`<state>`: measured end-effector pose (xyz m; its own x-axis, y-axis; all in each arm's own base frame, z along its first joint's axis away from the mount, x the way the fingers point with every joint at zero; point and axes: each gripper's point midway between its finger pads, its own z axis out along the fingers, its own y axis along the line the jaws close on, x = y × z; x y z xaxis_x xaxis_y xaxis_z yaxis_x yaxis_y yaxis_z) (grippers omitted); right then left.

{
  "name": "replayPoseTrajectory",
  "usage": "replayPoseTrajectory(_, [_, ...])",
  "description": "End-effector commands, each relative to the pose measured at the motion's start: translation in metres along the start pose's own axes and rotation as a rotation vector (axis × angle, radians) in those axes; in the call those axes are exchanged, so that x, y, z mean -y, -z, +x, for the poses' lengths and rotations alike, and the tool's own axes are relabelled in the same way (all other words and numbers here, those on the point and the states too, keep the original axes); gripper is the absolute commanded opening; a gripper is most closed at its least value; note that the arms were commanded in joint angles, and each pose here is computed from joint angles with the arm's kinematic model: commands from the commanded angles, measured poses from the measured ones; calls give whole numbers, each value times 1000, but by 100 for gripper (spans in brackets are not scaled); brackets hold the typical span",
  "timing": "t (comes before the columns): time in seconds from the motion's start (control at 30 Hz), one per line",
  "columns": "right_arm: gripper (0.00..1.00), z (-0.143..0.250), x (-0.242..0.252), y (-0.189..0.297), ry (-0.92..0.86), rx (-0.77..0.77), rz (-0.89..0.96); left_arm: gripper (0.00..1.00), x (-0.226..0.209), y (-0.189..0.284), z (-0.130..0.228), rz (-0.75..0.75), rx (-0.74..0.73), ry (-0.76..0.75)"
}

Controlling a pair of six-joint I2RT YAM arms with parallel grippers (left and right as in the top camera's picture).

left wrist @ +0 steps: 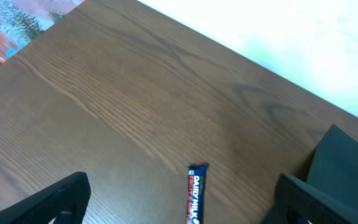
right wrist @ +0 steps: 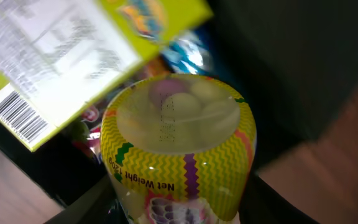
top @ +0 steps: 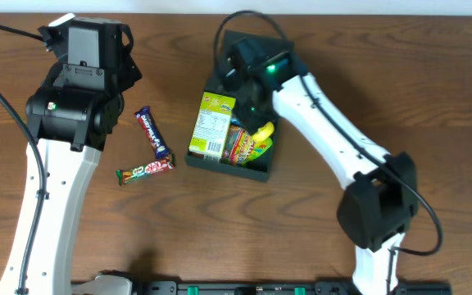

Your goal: Pack container

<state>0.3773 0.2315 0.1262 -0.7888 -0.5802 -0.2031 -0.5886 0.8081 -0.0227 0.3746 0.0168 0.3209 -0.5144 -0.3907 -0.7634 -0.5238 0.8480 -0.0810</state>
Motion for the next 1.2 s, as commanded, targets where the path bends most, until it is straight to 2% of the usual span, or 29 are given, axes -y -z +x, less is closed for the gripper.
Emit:
replayPoseTrajectory(0.0, [41, 2, 23, 20, -369, 30, 25, 95, -3, -3, 1, -15, -3, 2])
replayPoseTrajectory(0.07, [41, 8, 26, 17, -548, 7, 25, 95, 0, -3, 2, -2, -10, 3])
replayPoseTrajectory(0.23, [41, 12, 19, 8, -682, -12, 15, 95, 1, -3, 3, 7, -13, 4])
replayPoseTrajectory(0.57, [41, 15, -7, 3, -699, -59, -91, 95, 1, -3, 3, 5, -14, 3])
replayPoseTrajectory(0.93, [41, 31, -14, -5, -736, -126, -77, 95, 2, -3, 1, 10, -8, 7])
replayPoseTrajectory(1.0, [48, 36, -15, -10, -767, -142, -71, 95, 2, -3, 1, 10, -8, 7])
replayPoseTrajectory(1.03, [59, 37, -16, -12, -767, -145, -69, 95, 2, -3, 1, 10, -8, 7])
replayPoseTrajectory(1.17, [70, 37, -15, -13, -767, -142, -70, 95, 2, -3, 1, 9, -8, 7])
